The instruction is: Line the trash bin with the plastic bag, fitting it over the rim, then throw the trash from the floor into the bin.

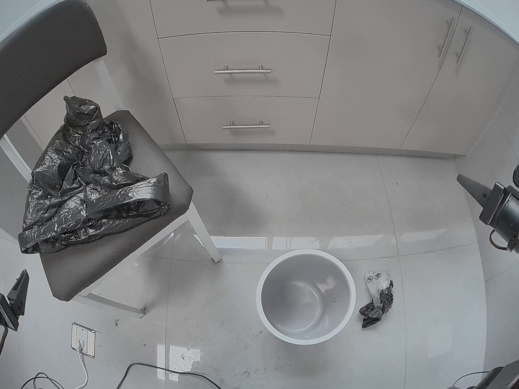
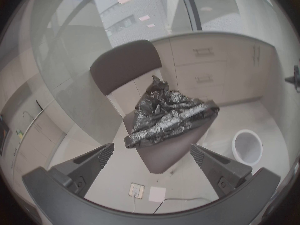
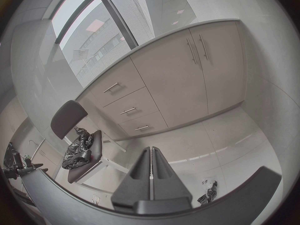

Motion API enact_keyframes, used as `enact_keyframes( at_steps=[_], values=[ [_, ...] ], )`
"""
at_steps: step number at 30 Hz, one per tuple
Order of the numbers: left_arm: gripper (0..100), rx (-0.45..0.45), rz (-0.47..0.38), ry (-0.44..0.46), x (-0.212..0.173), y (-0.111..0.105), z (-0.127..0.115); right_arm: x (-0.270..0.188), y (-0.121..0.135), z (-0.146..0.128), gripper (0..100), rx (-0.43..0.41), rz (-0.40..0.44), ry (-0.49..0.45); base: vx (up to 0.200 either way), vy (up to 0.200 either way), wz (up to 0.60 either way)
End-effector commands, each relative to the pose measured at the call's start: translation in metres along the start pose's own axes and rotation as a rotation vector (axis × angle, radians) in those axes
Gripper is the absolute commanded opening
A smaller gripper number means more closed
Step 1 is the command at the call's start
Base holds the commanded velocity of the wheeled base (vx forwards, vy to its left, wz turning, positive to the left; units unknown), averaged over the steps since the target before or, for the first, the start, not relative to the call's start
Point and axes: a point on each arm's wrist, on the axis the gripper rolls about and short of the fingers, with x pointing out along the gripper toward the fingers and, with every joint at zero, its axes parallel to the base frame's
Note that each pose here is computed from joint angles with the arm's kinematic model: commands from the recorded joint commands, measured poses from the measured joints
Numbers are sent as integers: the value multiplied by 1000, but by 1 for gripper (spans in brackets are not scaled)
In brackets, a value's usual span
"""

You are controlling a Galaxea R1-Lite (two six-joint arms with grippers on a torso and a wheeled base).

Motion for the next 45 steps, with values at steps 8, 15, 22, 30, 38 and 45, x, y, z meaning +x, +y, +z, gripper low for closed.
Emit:
enact_keyframes(
  at_steps=[8,15,22,30,38,45],
  values=[
    [100,165,-53,259,38,-10,-6,12,-7,-18,0,11,-25,83,0,0,0],
    [100,292,-2,322,74,-8,4,19,-10,-25,0,-1,-15,50,0,0,0],
    [100,312,113,315,104,6,14,22,-13,-28,0,1,-21,49,0,0,0],
    [100,327,85,368,112,14,7,28,-15,-33,0,10,-31,78,0,0,0],
    [100,288,57,434,127,27,-4,31,-17,-37,0,13,-39,94,0,0,0],
    [100,263,69,453,146,35,-8,31,-18,-38,0,13,-38,101,0,0,0]
  ],
)
